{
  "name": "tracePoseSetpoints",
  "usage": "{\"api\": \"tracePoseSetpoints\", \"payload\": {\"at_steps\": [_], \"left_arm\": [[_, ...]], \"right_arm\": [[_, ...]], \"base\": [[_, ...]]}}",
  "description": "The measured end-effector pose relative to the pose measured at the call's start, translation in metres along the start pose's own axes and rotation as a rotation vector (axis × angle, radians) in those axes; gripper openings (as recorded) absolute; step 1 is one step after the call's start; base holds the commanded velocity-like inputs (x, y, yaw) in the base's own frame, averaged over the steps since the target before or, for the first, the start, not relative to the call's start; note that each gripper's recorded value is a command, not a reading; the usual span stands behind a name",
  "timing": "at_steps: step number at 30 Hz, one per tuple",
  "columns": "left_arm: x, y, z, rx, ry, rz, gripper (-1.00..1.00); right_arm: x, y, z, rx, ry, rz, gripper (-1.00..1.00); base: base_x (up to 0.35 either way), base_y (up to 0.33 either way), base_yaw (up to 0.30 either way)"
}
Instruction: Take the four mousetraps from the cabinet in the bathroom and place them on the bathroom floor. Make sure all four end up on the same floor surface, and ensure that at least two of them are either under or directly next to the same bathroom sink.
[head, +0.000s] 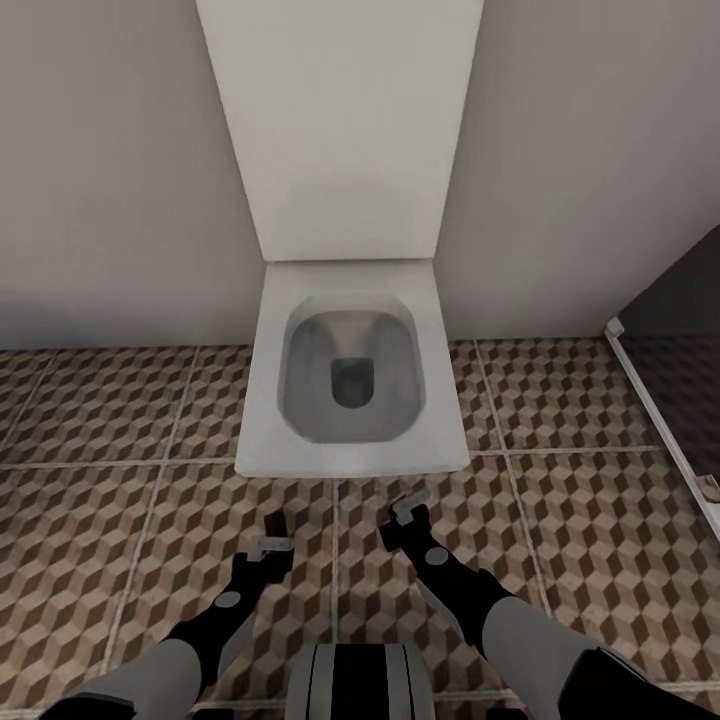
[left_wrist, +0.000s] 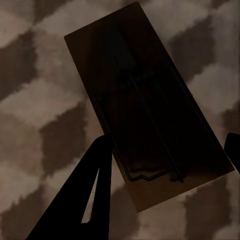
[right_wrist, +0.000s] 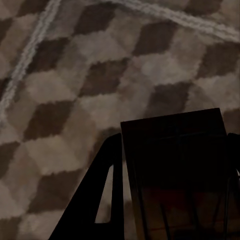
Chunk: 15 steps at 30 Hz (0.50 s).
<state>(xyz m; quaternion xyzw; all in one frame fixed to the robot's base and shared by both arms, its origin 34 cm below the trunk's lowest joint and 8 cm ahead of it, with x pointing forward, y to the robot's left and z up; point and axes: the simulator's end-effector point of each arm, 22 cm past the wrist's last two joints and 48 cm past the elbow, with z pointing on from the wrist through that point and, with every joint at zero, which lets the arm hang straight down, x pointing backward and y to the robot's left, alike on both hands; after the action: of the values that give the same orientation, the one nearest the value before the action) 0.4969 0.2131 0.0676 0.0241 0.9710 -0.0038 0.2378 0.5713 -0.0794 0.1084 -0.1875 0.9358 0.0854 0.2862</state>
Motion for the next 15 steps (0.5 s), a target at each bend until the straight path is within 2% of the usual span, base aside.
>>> {"api": "tracePoseSetpoints", "payload": {"at_steps": [15], "left_arm": [[0.0052,-0.0048,-0.0011,0.005,0.01,-0.002,-1.0]], "right_arm": [[-0.0059,-0.0014,-0.0002,0.002,-0.031,0.002,-1.0]], "base": [[0.0,0.0,0.0]]}}
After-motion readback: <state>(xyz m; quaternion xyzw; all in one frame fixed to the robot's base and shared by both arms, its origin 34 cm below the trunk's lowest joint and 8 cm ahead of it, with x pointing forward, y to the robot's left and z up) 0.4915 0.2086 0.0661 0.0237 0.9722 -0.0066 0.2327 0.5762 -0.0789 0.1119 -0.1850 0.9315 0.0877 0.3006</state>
